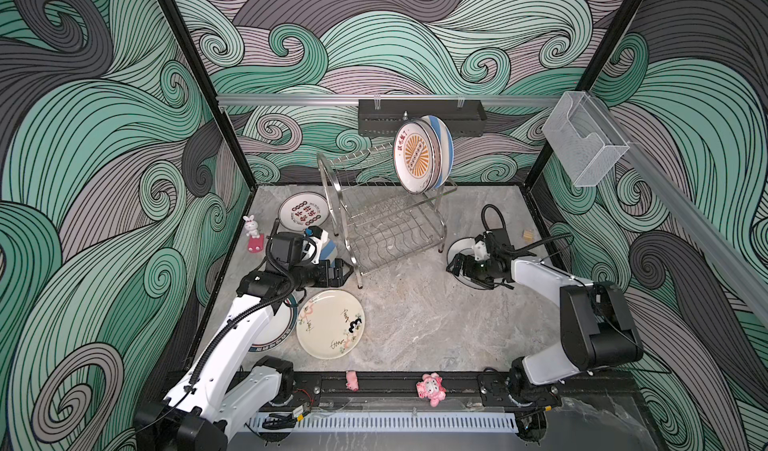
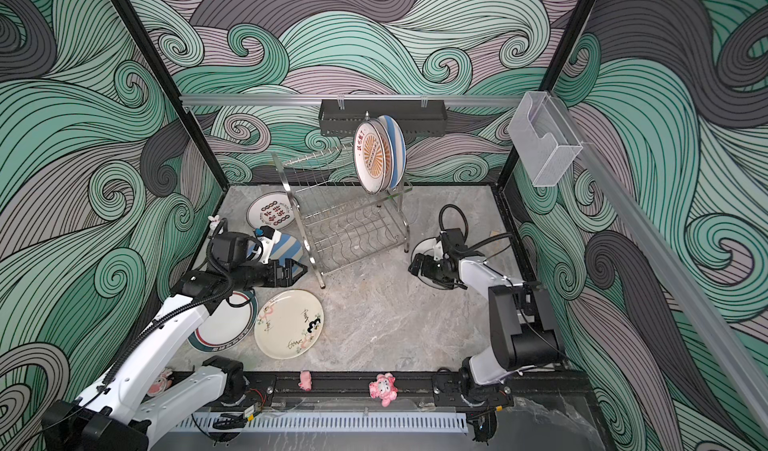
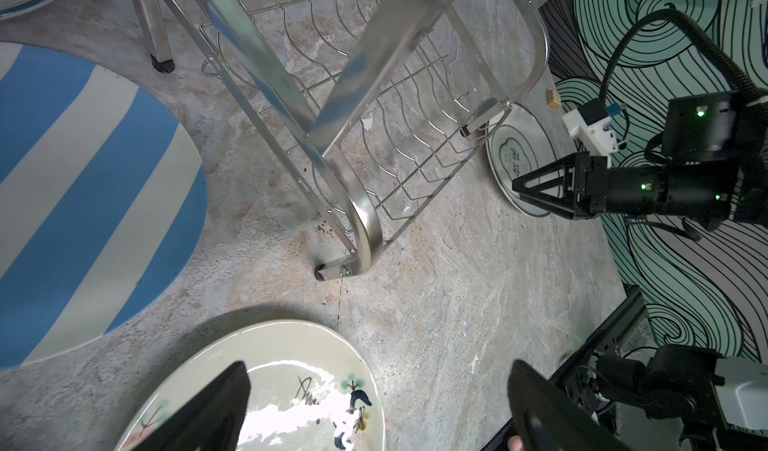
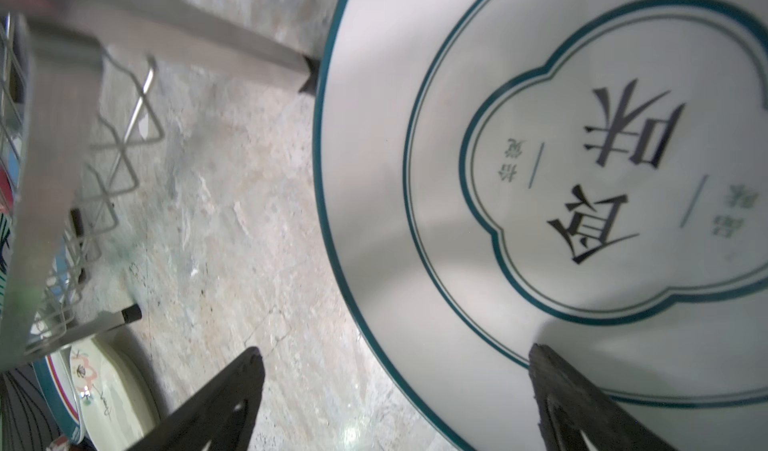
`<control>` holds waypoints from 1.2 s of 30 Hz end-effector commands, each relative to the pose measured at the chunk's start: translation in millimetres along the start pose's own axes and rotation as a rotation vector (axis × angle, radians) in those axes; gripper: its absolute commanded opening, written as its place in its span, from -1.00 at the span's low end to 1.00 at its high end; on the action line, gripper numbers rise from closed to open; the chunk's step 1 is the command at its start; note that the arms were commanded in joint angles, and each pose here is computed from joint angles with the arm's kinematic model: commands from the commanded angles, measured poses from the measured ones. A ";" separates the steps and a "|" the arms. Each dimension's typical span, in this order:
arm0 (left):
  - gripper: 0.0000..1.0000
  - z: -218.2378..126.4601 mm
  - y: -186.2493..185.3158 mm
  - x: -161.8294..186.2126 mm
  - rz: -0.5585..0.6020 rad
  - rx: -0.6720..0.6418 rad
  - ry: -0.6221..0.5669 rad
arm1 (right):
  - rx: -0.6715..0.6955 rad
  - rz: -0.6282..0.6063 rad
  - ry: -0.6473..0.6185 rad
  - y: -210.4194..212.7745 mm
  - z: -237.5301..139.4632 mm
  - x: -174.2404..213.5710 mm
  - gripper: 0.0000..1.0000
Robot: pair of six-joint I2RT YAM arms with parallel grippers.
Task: Load the plates into the dish rack
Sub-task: 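Move the right gripper to the white green-rimmed plate beside the rack, then push the white green-rimmed plate with the right gripper, sliding it nearer the robot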
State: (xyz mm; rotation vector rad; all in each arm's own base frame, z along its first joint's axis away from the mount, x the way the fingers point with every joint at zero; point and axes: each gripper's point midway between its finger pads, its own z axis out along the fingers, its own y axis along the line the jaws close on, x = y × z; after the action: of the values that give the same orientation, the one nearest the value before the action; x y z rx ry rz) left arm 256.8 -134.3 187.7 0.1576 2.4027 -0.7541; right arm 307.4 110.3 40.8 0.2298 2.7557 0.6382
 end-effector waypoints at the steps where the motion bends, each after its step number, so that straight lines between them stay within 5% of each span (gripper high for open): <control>1: 0.97 -2.3 -1.3 -2.5 0.001 0.010 0.003 | 0.010 0.012 0.076 0.9 1.0 33.5 0.98; 10: 0.97 -3.6 -2.6 1.7 -0.032 0.017 0.006 | 0.005 -0.080 0.151 20.2 10.3 75.1 0.98; 25: 0.97 6.6 -12.5 30.2 -0.140 0.078 0.010 | -0.216 -0.246 0.245 124.4 45.9 120.9 0.98; 36: 0.97 19.3 -22.7 50.4 -0.116 0.070 0.061 | -0.271 -0.242 0.218 147.7 41.7 125.7 0.97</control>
State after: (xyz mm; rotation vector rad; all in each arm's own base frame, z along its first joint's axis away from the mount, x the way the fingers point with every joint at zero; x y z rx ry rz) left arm 219.4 -162.8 156.8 0.0780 2.4725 -0.9033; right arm 223.2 286.6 45.0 -0.2657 2.7615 1.0064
